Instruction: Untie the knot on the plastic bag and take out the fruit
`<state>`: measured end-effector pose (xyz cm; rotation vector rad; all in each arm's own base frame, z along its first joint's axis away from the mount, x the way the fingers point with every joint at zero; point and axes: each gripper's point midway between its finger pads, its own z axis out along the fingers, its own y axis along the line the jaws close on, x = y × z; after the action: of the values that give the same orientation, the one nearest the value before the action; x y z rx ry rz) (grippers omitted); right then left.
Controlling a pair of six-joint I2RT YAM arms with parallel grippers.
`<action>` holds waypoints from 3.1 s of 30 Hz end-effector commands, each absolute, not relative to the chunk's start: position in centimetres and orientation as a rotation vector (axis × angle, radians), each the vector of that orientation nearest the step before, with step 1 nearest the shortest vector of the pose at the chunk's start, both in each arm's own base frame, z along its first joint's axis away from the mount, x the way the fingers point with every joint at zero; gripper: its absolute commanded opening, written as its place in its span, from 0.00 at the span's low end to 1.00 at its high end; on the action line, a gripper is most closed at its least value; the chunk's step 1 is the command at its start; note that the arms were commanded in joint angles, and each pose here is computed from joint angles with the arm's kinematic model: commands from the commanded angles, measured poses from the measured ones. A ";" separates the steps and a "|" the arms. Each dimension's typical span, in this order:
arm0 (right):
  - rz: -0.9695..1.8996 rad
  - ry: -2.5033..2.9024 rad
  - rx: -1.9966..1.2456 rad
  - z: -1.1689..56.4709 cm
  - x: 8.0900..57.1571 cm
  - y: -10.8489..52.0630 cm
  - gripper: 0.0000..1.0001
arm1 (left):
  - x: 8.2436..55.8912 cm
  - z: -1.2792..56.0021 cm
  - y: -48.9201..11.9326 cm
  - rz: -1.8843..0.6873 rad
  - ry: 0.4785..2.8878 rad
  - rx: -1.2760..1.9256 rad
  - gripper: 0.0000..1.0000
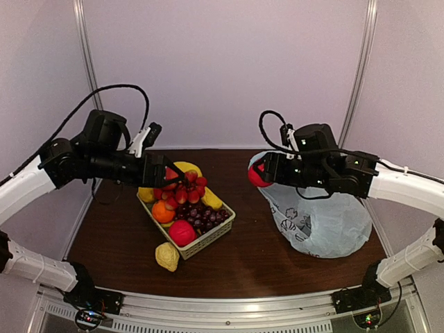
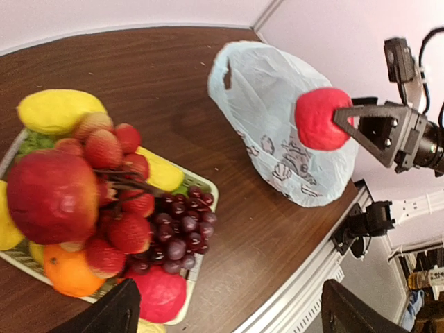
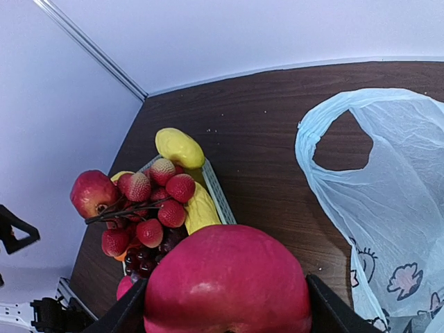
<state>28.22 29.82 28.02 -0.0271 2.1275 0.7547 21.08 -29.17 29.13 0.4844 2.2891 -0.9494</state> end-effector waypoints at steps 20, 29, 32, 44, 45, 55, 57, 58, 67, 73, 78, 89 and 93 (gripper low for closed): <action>0.838 2.424 -0.596 19.5 29.6 42.6 0.52 | 29.7 28.3 -3.3 -0.082 2.140 -0.034 0.93; 0.846 2.447 -0.622 18.4 30.1 44.3 0.53 | 29.1 24.7 -2.4 -0.032 2.108 -0.058 0.94; 0.836 2.458 -0.620 18.0 30.3 44.4 0.53 | 28.9 23.3 -2.3 -0.026 2.118 -0.053 0.94; 0.822 2.478 -0.610 16.7 30.5 44.8 0.54 | 28.9 23.4 -1.8 0.012 2.117 -0.057 0.94; 0.823 2.480 -0.609 16.5 30.6 44.8 0.55 | 28.9 23.4 -1.9 0.010 2.117 -0.057 0.94; 0.811 2.492 -0.610 15.9 30.6 44.8 0.68 | 28.9 23.4 -1.9 0.009 2.116 -0.056 0.94; 0.809 2.487 -0.609 16.1 30.6 44.7 0.74 | 28.9 23.4 -1.9 0.009 2.117 -0.055 0.94; 0.809 2.486 -0.609 16.1 30.6 44.7 0.77 | 28.9 23.4 -1.9 0.008 2.117 -0.055 0.94; 0.801 2.473 -0.602 16.2 30.7 44.5 0.93 | 28.9 23.3 -2.0 0.006 2.118 -0.050 0.94; 0.788 2.467 -0.595 16.3 30.8 44.2 0.98 | 29.0 23.2 -2.0 0.004 2.122 -0.047 0.94; 0.767 2.462 -0.583 16.3 31.1 43.9 0.99 | 28.9 23.3 -2.0 0.003 2.120 -0.048 0.94; 0.800 2.449 -0.565 16.8 30.9 43.9 0.90 | 29.0 23.2 -2.1 0.000 2.120 -0.042 0.94; 0.850 2.432 -0.559 17.6 30.7 44.4 0.83 | 29.0 23.2 -2.1 -0.001 2.121 -0.042 0.94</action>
<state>30.95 43.95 15.47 -0.5778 2.4846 0.7833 28.44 -2.13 22.49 -0.0495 2.1648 -0.0005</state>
